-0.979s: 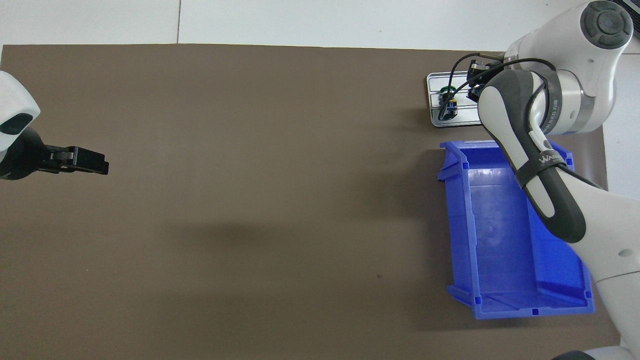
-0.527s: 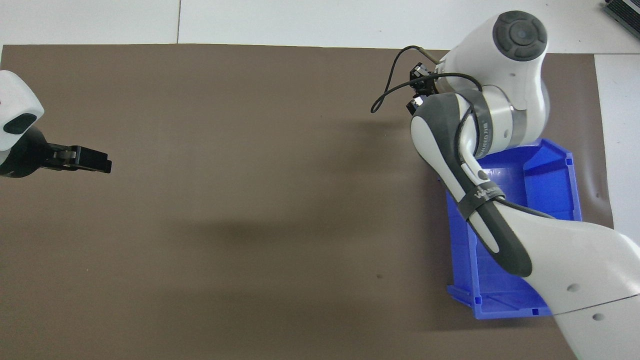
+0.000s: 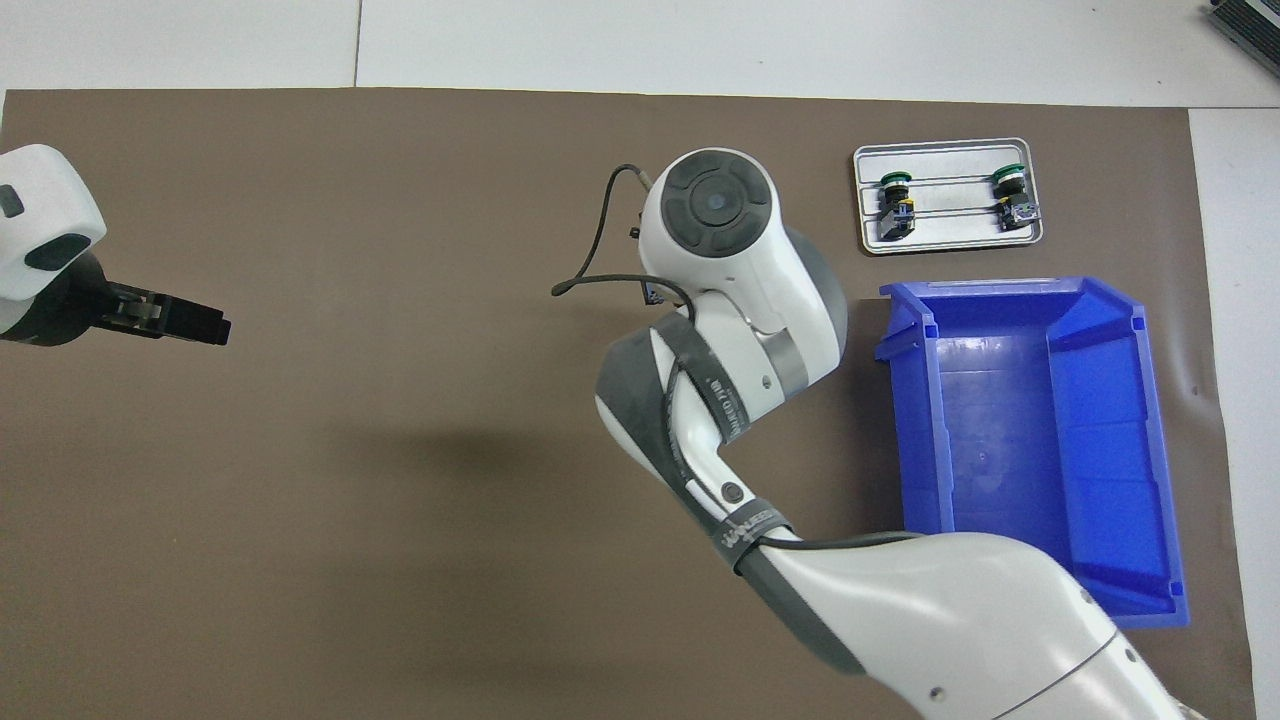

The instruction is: Place and press button with both arms

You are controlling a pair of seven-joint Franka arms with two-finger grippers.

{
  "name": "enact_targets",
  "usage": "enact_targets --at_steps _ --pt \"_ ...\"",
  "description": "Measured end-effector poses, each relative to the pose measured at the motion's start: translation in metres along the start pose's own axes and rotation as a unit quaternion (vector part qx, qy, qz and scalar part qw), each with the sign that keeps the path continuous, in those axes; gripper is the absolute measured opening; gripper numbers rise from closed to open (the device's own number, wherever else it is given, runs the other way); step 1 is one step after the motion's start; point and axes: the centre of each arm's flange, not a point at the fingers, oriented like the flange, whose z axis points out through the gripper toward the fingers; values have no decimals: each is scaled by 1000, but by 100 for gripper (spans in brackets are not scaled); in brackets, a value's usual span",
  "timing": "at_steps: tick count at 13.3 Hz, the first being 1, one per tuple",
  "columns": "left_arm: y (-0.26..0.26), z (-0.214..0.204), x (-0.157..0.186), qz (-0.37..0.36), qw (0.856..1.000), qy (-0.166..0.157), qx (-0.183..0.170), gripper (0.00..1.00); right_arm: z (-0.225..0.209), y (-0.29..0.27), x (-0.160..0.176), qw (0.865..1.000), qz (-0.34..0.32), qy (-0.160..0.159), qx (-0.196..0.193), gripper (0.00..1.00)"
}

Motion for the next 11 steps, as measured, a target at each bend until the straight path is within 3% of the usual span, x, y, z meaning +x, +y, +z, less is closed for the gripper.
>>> enact_targets --at_steps 2,5,11 --pt "-3 6 6 21 1000 0 0 94 11 7 -42 1000 16 -2 -5 40" --pt "-6 16 15 71 998 -2 -1 93 29 12 -76 999 53 -3 -5 40" --pt "12 50 37 190 982 -4 -5 90 48 20 -107 995 103 -8 -1 40"
